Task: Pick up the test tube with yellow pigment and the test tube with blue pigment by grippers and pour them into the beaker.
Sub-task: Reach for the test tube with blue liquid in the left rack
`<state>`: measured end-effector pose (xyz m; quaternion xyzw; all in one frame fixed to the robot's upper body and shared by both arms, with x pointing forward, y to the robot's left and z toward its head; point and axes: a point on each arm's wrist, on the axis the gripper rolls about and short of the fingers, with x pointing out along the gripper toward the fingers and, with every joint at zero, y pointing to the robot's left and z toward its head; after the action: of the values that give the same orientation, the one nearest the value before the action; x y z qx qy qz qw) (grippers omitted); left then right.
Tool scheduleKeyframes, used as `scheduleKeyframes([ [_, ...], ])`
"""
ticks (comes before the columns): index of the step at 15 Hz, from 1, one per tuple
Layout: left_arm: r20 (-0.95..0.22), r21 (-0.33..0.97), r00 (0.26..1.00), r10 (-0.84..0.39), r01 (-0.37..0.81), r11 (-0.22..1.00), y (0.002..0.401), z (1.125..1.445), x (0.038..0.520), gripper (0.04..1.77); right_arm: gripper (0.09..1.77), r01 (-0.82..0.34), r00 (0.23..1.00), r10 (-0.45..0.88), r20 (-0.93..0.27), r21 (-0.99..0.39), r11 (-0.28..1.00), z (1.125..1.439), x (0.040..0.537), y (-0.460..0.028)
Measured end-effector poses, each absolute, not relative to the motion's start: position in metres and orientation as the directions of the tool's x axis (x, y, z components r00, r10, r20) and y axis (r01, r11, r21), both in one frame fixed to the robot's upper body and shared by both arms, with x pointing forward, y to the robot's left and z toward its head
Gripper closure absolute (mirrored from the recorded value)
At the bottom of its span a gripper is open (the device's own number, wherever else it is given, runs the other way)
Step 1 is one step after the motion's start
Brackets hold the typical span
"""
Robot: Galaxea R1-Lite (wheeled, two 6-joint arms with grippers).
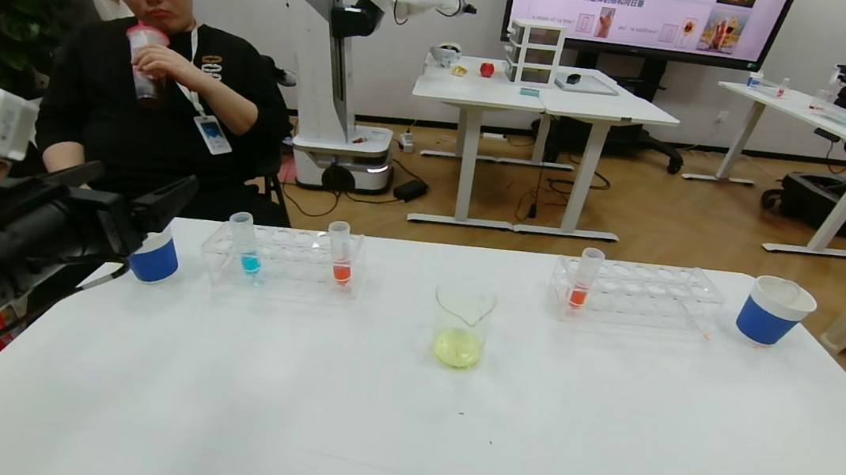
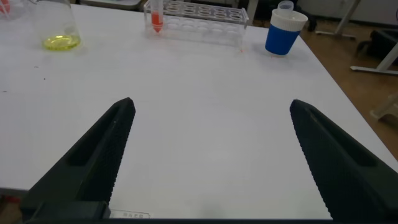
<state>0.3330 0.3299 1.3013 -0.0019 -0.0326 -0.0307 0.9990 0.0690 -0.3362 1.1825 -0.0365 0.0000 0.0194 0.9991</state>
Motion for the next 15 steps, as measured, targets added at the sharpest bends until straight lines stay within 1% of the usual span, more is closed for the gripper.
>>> scheduleKeyframes([
  [6, 0.043, 0.001, 0.998, -0.048, 0.048, 0.999, 0.329, 1.232, 0.393, 0.06, 0.12, -0.039, 0.999, 0.039, -0.001, -0.073, 0.997, 1.183, 0.069, -0.336],
  [9, -0.033, -0.008, 0.999, -0.036, 0.036, 0.999, 0.327, 1.197, 0.406, 0.06, 0.12, -0.039, 0.999, 0.039, -0.001, -0.073, 0.997, 1.183, 0.069, -0.336],
  [12, -0.068, -0.008, 0.997, -0.04, 0.039, 0.999, 0.325, 1.183, 0.415, 0.06, 0.12, -0.039, 0.999, 0.039, -0.001, -0.073, 0.997, 1.183, 0.069, -0.336],
  [15, -0.059, -0.009, 0.998, -0.039, 0.038, 0.999, 0.324, 1.179, 0.426, 0.06, 0.12, -0.039, 0.999, 0.039, -0.001, -0.073, 0.997, 1.183, 0.069, -0.336],
])
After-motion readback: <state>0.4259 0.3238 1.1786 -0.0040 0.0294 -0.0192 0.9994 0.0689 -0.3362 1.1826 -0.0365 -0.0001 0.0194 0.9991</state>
